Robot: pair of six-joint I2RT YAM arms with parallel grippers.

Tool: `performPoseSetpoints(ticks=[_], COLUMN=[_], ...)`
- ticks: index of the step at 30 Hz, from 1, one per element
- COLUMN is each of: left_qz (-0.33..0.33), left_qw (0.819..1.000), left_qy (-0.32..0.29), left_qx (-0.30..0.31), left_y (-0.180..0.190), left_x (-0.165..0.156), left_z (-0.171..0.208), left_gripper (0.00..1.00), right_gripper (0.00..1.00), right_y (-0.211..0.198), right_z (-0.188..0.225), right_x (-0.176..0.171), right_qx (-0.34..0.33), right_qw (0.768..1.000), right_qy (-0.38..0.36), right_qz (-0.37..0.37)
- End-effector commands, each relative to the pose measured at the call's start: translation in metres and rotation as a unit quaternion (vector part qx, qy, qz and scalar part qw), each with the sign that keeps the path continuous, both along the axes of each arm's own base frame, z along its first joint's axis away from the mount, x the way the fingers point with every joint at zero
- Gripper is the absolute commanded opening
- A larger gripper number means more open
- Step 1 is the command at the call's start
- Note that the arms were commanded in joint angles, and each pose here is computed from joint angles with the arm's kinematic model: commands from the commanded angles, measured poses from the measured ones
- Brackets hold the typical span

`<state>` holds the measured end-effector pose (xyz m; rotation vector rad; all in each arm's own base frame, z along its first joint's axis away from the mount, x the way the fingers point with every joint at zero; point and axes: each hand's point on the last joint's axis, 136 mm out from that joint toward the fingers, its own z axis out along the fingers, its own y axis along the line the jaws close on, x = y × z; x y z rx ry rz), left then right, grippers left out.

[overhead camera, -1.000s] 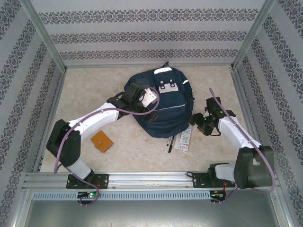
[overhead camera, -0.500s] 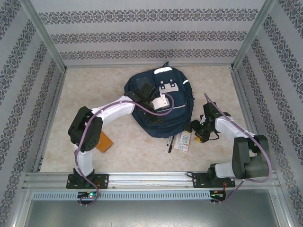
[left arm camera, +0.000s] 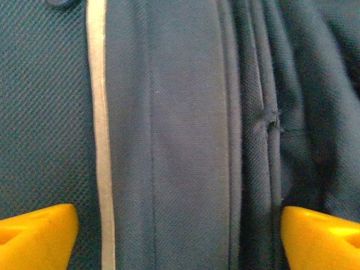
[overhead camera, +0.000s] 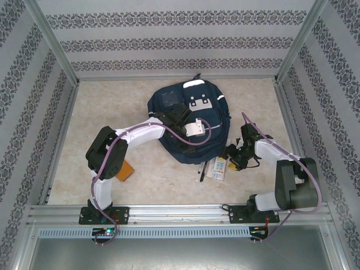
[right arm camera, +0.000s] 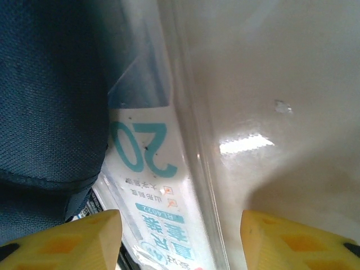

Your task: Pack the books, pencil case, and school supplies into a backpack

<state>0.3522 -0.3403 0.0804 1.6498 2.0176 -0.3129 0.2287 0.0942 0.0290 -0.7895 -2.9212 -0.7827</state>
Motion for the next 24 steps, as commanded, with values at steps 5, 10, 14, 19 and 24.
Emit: performPoseSetpoints(ticks=[5, 10, 14, 19, 24], left_qz=[0.069, 0.049, 0.059, 0.118, 0.153], left_qw=[0.996, 0.998, 0.997, 0.989, 0.974], left_qy=[-0.054, -0.042, -0.038, -0.004, 0.028], left_qx=[0.030, 0.009, -0.010, -0.084, -0.163], left_y=[0.003, -0.003, -0.003, 0.001, 0.007], left_x=[0.040, 0.031, 0.030, 0.045, 0.057], left_z=[0.005, 0.021, 0.046, 0.091, 0.129], left_gripper=[0.34, 0.00, 0.00, 0.00, 0.00], right_gripper=[0.57, 0.53, 0.50, 0.26, 0.00], right_y=[0.008, 0.016, 0.018, 0.020, 0.012], right_z=[-0.003, -0.004, -0.008, -0.019, -0.023], right_x=[-0.004, -0.008, -0.007, -0.001, 0.003], right_qx=[0.033, 0.056, 0.058, 0.057, 0.034], right_qw=[0.999, 0.998, 0.998, 0.998, 0.999], right_qy=[0.007, 0.010, 0.008, 0.013, 0.011], right_qz=[-0.003, 0.019, 0.031, 0.030, -0.012])
